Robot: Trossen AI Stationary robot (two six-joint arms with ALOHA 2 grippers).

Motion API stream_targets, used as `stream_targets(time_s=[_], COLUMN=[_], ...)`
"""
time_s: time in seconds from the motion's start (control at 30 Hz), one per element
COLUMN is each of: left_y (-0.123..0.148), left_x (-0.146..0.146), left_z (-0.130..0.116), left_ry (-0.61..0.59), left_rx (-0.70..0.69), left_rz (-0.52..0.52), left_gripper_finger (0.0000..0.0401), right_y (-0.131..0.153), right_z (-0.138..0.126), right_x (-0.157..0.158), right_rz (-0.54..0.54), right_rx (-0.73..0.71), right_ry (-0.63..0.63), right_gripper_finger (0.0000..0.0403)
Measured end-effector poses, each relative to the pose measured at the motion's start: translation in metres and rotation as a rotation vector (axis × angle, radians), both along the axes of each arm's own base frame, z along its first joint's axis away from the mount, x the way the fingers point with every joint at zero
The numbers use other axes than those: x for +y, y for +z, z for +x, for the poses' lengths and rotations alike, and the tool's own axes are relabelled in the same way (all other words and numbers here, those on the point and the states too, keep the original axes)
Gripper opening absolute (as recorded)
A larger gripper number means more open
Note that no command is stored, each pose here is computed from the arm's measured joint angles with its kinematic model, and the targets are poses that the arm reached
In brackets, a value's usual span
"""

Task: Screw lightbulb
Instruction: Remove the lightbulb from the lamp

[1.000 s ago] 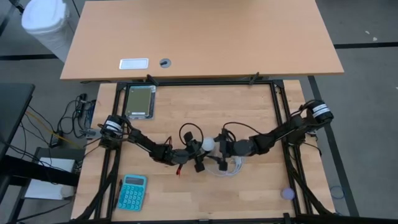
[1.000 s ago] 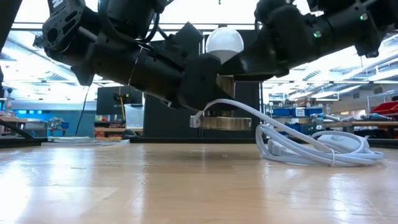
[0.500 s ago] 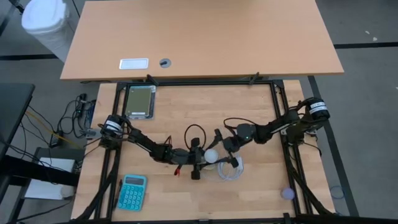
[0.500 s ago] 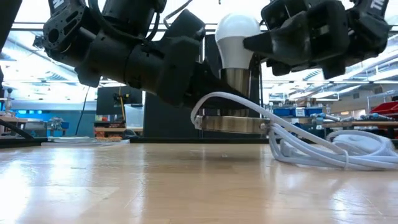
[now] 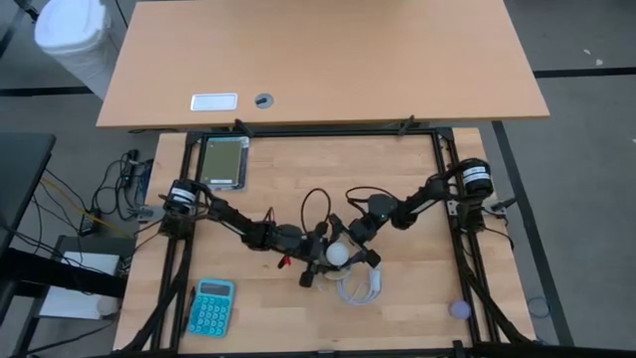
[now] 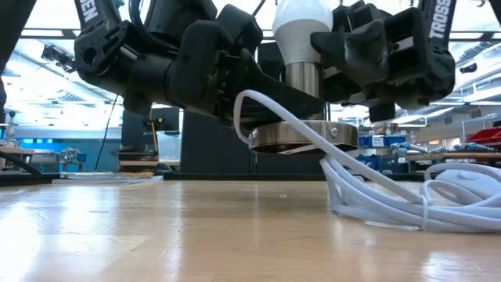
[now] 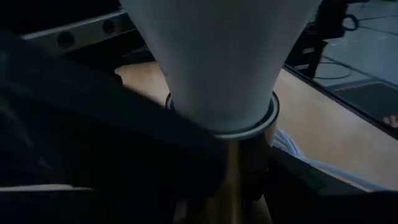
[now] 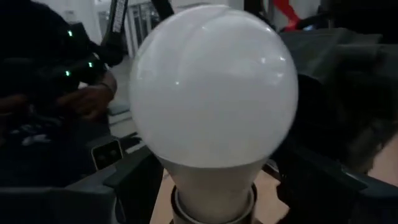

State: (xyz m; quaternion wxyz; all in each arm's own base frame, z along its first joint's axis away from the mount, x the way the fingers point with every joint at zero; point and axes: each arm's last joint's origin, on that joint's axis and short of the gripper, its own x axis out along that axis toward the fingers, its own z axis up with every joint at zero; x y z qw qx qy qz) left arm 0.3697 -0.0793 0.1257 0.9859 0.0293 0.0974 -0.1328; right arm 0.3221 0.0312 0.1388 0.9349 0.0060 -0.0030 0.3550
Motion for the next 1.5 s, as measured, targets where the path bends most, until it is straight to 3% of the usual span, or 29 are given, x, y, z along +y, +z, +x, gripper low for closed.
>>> stream_targets(time_s=[0.37,0.83,1.03,1.5], left_y=[0.000,-0.002,-0.003,-0.010], left_x=[0.016,0.017,0.018,0.021], left_z=[-0.004,-0.004,-0.004,-0.005], left_ry=[-0.059,-0.041,-0.006,0.137], left_rx=[-0.049,-0.018,0.001,0.067], left_rz=[-0.058,-0.100,-0.096,-0.079], left_gripper_finger=[0.0188,0.0188,0.0188,0.0188], right_y=[0.003,0.000,-0.001,-0.015], right_z=[0.000,0.001,0.001,-0.011], right_x=[-0.015,-0.015,-0.016,-0.002], right_rz=[0.040,0.042,0.074,0.068], right_rx=[-0.045,-0.019,0.023,0.081], right_ry=[0.012,-0.023,-0.036,-0.219], right_gripper_finger=[0.0298,0.0180,0.0177,0.0170])
